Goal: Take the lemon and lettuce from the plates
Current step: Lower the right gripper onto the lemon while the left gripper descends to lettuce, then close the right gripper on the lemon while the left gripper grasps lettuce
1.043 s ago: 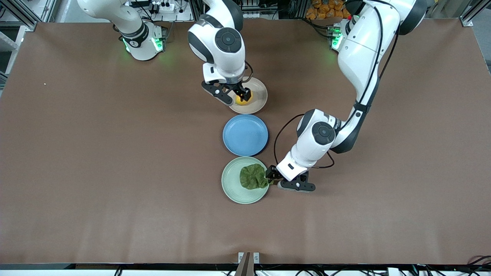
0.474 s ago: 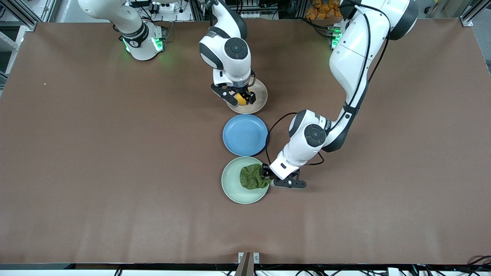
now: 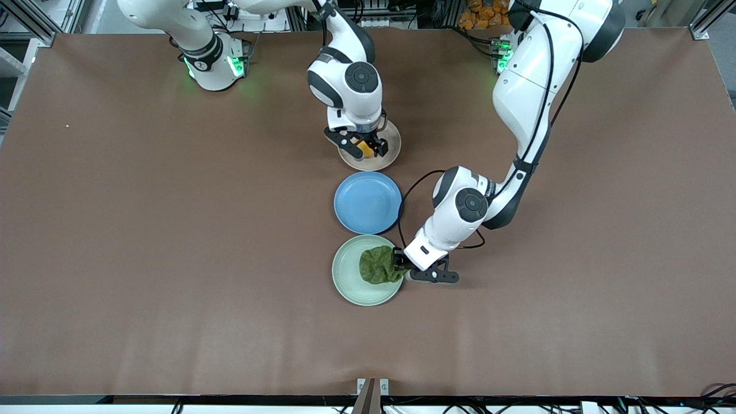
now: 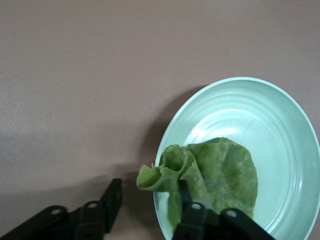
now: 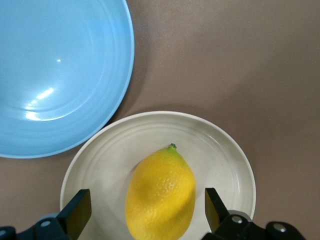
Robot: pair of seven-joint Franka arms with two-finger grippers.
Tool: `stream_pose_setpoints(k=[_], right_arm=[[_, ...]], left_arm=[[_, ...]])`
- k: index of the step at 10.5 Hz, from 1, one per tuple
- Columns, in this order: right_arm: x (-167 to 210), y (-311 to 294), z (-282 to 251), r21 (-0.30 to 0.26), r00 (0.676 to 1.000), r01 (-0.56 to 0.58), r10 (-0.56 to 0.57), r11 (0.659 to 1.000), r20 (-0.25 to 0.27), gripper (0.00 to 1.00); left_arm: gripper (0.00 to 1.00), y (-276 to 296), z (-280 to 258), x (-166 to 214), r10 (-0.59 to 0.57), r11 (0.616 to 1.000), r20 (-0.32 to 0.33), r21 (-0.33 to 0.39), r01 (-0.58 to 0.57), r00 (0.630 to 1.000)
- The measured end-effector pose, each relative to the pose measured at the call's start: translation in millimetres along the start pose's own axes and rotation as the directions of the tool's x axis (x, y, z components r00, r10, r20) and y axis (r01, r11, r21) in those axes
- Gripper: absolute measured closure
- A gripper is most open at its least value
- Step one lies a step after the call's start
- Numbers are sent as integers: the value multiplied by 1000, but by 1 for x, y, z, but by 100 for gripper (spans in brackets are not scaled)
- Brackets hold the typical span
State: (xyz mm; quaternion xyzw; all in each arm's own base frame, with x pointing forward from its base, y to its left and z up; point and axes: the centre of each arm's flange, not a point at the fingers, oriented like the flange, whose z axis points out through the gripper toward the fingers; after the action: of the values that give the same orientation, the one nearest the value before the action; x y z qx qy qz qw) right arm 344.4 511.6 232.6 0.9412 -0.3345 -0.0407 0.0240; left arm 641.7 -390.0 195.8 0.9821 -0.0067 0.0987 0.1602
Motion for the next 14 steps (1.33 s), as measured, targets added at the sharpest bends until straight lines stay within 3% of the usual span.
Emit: stream_pose_setpoints(k=[1, 7, 8, 9, 10, 12, 13, 14], right_arm=[[-1, 0, 5, -6, 1000, 1, -1, 1000, 0, 0], [-5, 1, 29, -18, 1000, 7, -7, 1000, -1, 0], [-5, 1, 31, -19, 1000, 8, -8, 1000, -1, 0], [-5, 1, 31, -21, 1000, 8, -8, 1000, -1, 0], [-6, 1, 32, -21, 1000, 8, -8, 1000, -1, 1], [-6, 1, 33, -18, 1000, 9, -9, 1000, -1, 8], [-6, 0, 34, -16, 1000, 9, -9, 1000, -1, 17], [-6, 0, 34, -15, 1000, 10, -10, 1000, -1, 33]], left_arm=[[56, 0, 0, 0, -14, 1000, 0, 0, 14, 1000], [75, 0, 0, 0, -32, 999, 0, 1, 32, 999], [86, 0, 0, 0, -32, 999, -1, 0, 32, 999], [86, 0, 0, 1, -32, 999, -2, -1, 32, 999], [98, 0, -1, 1, -32, 999, -4, -2, 32, 999], [98, 2, -2, 2, -31, 1000, -5, -3, 31, 1000], [98, 3, -2, 2, -36, 999, -6, -5, 36, 999], [98, 5, -3, 2, -62, 998, -8, -8, 61, 998]])
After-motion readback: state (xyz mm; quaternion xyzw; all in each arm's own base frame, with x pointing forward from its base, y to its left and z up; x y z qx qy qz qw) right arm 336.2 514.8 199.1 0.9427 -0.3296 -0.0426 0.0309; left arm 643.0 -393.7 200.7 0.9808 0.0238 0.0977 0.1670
